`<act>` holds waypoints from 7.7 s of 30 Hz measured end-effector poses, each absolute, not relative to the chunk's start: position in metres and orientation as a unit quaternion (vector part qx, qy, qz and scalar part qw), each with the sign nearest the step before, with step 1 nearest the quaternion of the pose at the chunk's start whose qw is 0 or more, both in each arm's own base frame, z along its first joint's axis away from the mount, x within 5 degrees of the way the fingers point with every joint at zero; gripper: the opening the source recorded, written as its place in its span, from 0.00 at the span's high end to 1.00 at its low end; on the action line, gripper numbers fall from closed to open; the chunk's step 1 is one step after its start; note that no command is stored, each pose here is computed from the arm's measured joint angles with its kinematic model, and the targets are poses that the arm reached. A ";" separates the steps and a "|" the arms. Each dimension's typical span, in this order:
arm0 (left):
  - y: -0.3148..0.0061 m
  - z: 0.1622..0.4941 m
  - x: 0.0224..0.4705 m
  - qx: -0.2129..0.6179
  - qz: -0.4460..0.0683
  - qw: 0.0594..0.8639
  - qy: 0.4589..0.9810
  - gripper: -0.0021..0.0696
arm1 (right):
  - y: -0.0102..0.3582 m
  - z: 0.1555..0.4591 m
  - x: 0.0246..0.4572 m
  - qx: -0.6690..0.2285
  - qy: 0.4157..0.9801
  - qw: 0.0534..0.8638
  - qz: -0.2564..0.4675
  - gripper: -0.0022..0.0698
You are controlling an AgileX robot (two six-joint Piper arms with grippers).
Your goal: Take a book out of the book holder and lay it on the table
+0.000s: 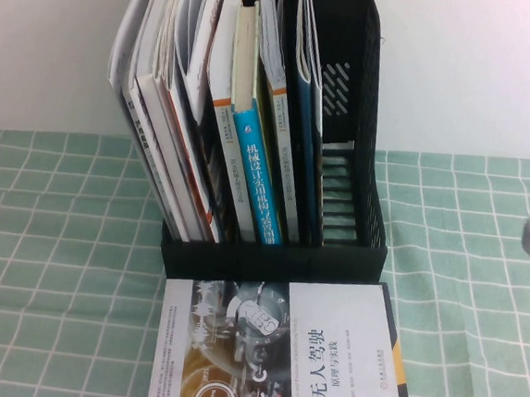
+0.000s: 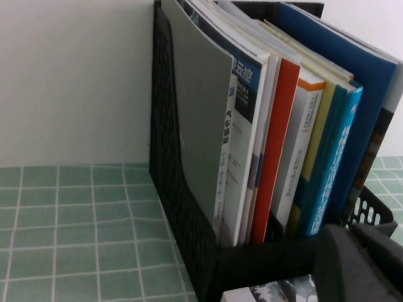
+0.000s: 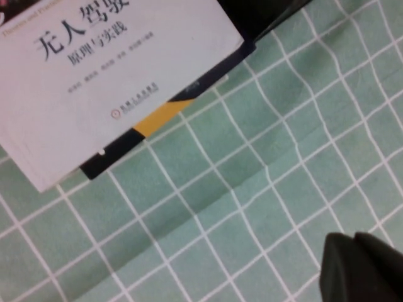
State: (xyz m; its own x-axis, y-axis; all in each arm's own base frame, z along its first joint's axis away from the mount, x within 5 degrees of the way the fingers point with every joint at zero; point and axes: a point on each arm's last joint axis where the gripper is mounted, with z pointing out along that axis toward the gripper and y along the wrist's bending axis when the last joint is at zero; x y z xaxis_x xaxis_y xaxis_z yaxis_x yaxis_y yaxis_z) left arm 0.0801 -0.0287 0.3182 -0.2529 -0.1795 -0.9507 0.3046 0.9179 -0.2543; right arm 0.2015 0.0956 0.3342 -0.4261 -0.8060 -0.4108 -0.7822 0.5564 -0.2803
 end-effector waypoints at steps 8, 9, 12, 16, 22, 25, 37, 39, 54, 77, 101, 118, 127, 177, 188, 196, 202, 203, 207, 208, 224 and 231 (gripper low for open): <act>-0.036 0.303 0.081 0.078 -0.202 0.614 0.759 0.97 | 0.074 0.288 0.145 -0.442 0.826 0.348 0.009 0.97; -0.038 0.303 0.081 0.084 -0.208 0.616 0.755 0.97 | 0.072 0.282 0.138 -0.439 0.826 0.353 0.014 0.97; -0.042 0.301 0.080 0.104 -0.226 0.621 0.744 0.97 | 0.065 0.267 0.119 -0.423 0.825 0.373 0.034 0.97; -0.048 0.299 0.078 0.125 -0.248 0.625 0.730 0.97 | 0.059 0.260 0.099 -0.403 0.818 0.405 0.059 0.97; -0.056 0.290 0.075 0.148 -0.287 0.618 0.716 0.97 | 0.052 0.250 0.079 -0.399 0.815 0.414 0.072 0.97; -0.058 0.287 0.074 0.151 -0.295 0.615 0.715 0.97 | 0.051 0.251 0.074 -0.398 0.815 0.413 0.081 0.97; -0.058 0.285 0.074 0.150 -0.297 0.614 0.716 0.97 | 0.051 0.247 0.069 -0.405 0.824 0.385 0.091 0.97; -0.058 0.285 0.074 0.150 -0.297 0.614 0.716 0.97 | 0.051 0.247 0.069 -0.405 0.824 0.385 0.092 0.97; -0.058 0.285 0.074 0.151 -0.296 0.614 0.716 0.97 | 0.051 0.247 0.069 -0.404 0.824 0.385 0.093 0.97; -0.016 0.272 0.061 0.082 -0.107 0.727 0.673 0.97 | 0.051 0.247 0.069 -0.404 0.824 0.385 0.093 0.97; -0.002 0.174 0.053 -0.030 -0.054 0.601 0.797 0.97 | 0.051 0.247 0.069 -0.404 0.825 0.385 0.094 0.97; -0.002 0.172 0.052 -0.021 -0.045 0.592 0.804 0.97 | 0.051 0.247 0.069 -0.404 0.825 0.385 0.094 0.97; -0.002 0.172 0.052 -0.021 -0.045 0.592 0.804 0.97 | 0.051 0.247 0.069 -0.404 0.825 0.385 0.094 0.97; -0.002 0.172 0.052 -0.021 -0.043 0.591 0.805 0.97 | 0.020 0.263 0.074 -0.253 0.792 0.555 -0.021 0.97; -0.002 0.172 0.052 -0.022 -0.043 0.591 0.805 0.97 | -0.006 0.216 0.054 -0.088 0.736 0.657 -0.139 0.97; -0.002 0.172 0.052 -0.022 -0.043 0.591 0.805 0.97 | -0.007 0.171 0.052 -0.038 0.806 0.584 -0.089 0.97; -0.002 0.172 0.052 -0.022 -0.043 0.591 0.805 0.97 | -0.006 0.167 0.051 -0.031 0.816 0.571 -0.082 0.97; -0.002 0.172 0.052 -0.022 -0.043 0.591 0.805 0.97 | -0.006 0.167 0.051 -0.031 0.816 0.571 -0.082 0.97; -0.002 0.172 0.052 -0.022 -0.043 0.591 0.805 0.97 | -0.006 0.167 0.051 -0.030 0.817 0.571 -0.081 0.97; -0.002 0.172 0.052 -0.022 -0.043 0.591 0.805 0.97 | -0.006 0.167 0.051 -0.030 0.817 0.571 -0.081 0.97; -0.002 0.172 0.052 -0.022 -0.043 0.591 0.805 0.97 | -0.006 0.167 0.051 -0.030 0.817 0.571 -0.081 0.97; -0.002 0.172 0.052 -0.022 -0.043 0.591 0.805 0.97 | -0.006 0.167 0.051 -0.029 0.817 0.571 -0.081 0.97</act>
